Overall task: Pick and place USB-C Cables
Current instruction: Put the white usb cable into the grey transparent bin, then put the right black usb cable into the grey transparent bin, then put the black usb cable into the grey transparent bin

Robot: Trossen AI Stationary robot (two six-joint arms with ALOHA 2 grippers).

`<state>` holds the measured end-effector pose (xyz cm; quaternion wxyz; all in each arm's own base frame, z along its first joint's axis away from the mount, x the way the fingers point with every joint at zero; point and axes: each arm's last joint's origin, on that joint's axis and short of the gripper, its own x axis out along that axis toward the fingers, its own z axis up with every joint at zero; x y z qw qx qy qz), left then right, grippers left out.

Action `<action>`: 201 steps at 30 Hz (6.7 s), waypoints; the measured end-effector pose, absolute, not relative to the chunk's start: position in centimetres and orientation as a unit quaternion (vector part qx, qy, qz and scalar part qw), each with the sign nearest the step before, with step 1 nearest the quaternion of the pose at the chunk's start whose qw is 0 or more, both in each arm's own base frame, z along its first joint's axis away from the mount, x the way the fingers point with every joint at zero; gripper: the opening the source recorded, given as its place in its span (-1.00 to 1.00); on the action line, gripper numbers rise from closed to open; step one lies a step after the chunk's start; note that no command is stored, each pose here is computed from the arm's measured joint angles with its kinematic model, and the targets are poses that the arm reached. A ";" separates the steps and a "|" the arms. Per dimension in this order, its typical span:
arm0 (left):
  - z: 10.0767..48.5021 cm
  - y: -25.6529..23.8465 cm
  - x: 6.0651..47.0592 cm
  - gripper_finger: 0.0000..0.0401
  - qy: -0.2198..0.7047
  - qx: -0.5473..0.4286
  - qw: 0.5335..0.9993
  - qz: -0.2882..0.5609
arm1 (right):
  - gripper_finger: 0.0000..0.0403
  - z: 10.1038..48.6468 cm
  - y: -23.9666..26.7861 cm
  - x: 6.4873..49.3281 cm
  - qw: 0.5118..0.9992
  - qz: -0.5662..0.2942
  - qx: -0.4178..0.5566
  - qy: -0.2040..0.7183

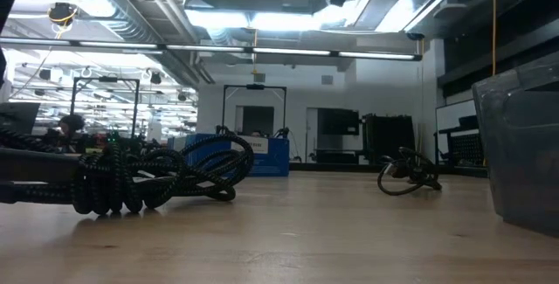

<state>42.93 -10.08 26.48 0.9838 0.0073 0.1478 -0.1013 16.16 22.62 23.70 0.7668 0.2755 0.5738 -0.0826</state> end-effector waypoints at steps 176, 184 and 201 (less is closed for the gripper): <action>26.0 -7.2 25.0 -0.33 0.282 -0.066 0.945 0.152 | -0.73 24.7 13.9 24.8 0.750 -0.042 -0.030 0.659; 26.0 -7.2 25.0 -0.33 0.281 -0.066 0.945 0.151 | -0.70 26.5 20.9 23.0 0.817 0.032 0.075 0.571; 26.1 -7.2 25.1 -0.33 0.276 -0.072 0.947 0.151 | -0.19 24.6 21.6 22.3 0.786 -0.049 0.120 0.605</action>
